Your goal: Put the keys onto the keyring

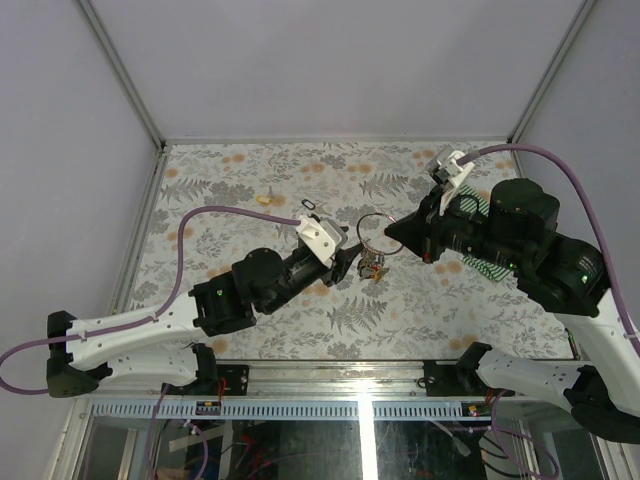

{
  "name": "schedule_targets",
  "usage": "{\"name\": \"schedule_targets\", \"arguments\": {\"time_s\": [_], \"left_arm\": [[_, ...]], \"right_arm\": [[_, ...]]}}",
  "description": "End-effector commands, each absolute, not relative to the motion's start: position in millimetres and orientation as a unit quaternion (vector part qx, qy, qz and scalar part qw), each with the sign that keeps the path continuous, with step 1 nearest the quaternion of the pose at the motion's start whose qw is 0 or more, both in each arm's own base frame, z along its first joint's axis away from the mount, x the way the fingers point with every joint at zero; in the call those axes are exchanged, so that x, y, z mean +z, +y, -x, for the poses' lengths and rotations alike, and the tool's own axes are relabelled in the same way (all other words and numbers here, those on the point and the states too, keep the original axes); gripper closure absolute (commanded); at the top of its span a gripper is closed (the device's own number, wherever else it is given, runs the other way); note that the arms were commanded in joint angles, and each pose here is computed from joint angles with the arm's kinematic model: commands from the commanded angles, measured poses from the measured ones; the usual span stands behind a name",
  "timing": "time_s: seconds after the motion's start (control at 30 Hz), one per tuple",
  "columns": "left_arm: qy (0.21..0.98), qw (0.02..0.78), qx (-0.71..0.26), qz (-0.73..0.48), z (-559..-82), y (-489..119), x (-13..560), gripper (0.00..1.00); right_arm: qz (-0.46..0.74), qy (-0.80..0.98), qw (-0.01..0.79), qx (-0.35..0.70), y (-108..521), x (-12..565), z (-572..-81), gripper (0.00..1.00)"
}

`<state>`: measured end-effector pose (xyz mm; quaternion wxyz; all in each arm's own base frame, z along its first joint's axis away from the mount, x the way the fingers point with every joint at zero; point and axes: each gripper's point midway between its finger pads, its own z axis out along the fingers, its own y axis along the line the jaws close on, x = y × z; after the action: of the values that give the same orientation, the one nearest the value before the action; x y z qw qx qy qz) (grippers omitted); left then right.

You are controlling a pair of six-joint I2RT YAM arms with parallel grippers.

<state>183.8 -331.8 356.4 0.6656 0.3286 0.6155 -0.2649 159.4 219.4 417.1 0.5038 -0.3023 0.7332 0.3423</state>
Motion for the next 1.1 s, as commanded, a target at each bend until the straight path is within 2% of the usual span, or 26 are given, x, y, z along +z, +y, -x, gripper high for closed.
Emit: {"name": "schedule_targets", "arguments": {"time_s": [0.0,0.13,0.3,0.4,0.83,0.97,1.07], "left_arm": [[0.582,0.697,-0.292,-0.301,-182.1,-334.9,396.0,0.56],[0.581,0.696,-0.295,-0.301,-181.7,-336.5,396.0,0.58],[0.579,0.695,-0.299,-0.303,-179.7,-337.0,396.9,0.74],[0.581,0.694,-0.298,-0.304,-179.3,-335.2,396.0,0.81],[0.601,0.684,-0.258,-0.323,-182.2,-323.1,386.8,0.99],[0.600,0.684,-0.257,-0.324,-180.6,-318.6,387.5,1.00],[0.599,0.683,-0.261,-0.325,-179.5,-319.6,386.3,0.94]], "right_arm": [[0.297,0.700,0.534,0.370,223.7,443.1,-156.8,1.00],[0.297,0.700,0.534,0.369,223.3,442.4,-156.7,1.00],[0.298,0.703,0.534,0.365,221.7,440.5,-157.0,1.00],[0.295,0.702,0.538,0.361,219.3,441.7,-157.4,1.00],[0.300,0.709,0.542,0.337,211.2,440.0,-159.3,1.00],[0.300,0.708,0.543,0.338,211.5,441.1,-159.3,1.00],[0.300,0.705,0.544,0.342,212.6,444.0,-158.8,1.00]]}}
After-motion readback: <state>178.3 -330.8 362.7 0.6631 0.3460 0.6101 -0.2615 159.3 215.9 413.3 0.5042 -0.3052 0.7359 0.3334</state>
